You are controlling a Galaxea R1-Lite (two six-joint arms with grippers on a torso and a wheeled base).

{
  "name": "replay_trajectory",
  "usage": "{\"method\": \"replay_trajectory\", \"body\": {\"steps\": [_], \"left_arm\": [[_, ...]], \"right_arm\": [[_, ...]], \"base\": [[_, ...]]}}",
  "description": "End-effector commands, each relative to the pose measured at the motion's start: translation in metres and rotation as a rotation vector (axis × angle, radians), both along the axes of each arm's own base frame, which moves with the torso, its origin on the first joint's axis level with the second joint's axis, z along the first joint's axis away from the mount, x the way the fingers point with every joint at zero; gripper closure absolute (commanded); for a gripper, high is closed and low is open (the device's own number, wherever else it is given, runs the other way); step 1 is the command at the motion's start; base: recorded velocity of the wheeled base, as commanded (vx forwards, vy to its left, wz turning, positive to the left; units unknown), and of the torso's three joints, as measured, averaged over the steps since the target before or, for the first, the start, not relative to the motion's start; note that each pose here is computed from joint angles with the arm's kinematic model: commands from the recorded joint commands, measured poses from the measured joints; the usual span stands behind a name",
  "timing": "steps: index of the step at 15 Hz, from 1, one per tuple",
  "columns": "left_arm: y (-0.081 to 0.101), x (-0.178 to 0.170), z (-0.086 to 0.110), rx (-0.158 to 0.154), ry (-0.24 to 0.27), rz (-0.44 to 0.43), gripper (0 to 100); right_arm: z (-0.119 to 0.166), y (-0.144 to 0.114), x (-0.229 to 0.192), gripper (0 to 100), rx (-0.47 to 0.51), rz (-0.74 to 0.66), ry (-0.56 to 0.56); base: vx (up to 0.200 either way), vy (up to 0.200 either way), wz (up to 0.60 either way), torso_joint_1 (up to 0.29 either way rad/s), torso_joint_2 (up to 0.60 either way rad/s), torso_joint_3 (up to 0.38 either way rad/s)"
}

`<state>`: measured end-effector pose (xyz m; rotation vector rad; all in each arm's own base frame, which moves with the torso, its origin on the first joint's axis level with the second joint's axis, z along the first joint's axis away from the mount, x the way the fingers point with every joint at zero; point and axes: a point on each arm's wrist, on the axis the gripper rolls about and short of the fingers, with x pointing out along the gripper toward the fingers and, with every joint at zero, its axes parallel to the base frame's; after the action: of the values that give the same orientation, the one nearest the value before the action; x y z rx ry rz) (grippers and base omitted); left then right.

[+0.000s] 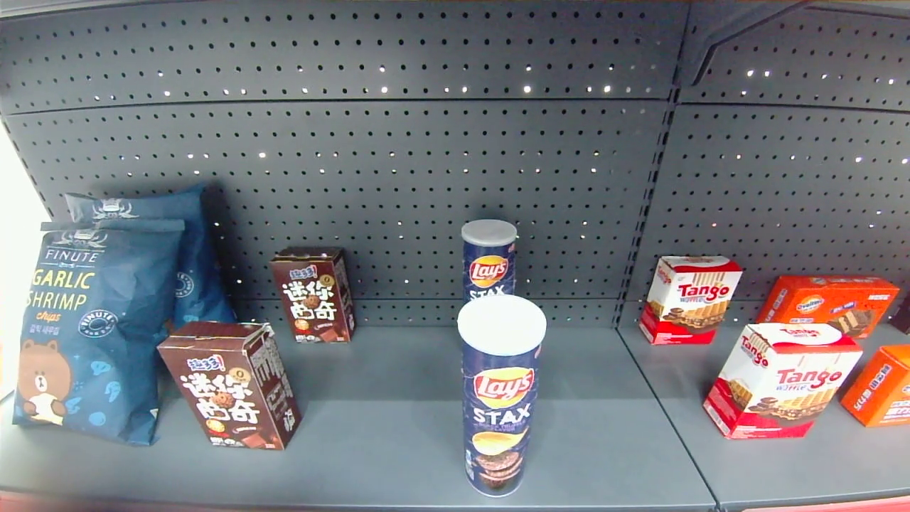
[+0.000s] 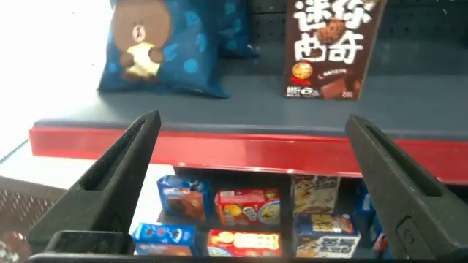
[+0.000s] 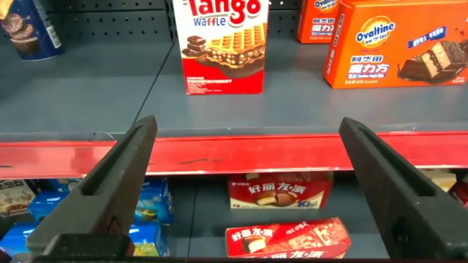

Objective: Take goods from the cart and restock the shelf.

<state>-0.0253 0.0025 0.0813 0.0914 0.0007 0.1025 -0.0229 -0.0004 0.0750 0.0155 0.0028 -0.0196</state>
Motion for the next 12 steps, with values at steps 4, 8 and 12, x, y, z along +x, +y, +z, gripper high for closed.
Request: {"method": "replay_trajectory", "body": {"steps": [4, 8, 12], "left_arm": [[-0.0055, 0.0022, -0.0066, 0.021, 0.011, -0.250, 0], [-0.0023, 0.0025, -0.0061, -0.004, 0.007, -0.095, 0], [-0.0020, 0.0025, -0.0059, -0.090, 0.000, -0.082, 0]], "right_arm": [[0.0000, 0.0000, 0.0001, 0, 0.000, 0.000, 0.002], [0.0000, 0.0000, 0.0001, 0, 0.000, 0.000, 0.002], [0.0000, 0.0000, 0.0001, 0, 0.000, 0.000, 0.002]], "base": [[0.000, 0.000, 0.00, 0.000, 0.00, 0.000], [0.000, 0.000, 0.00, 0.000, 0.00, 0.000], [0.000, 0.000, 0.00, 0.000, 0.00, 0.000]]}}
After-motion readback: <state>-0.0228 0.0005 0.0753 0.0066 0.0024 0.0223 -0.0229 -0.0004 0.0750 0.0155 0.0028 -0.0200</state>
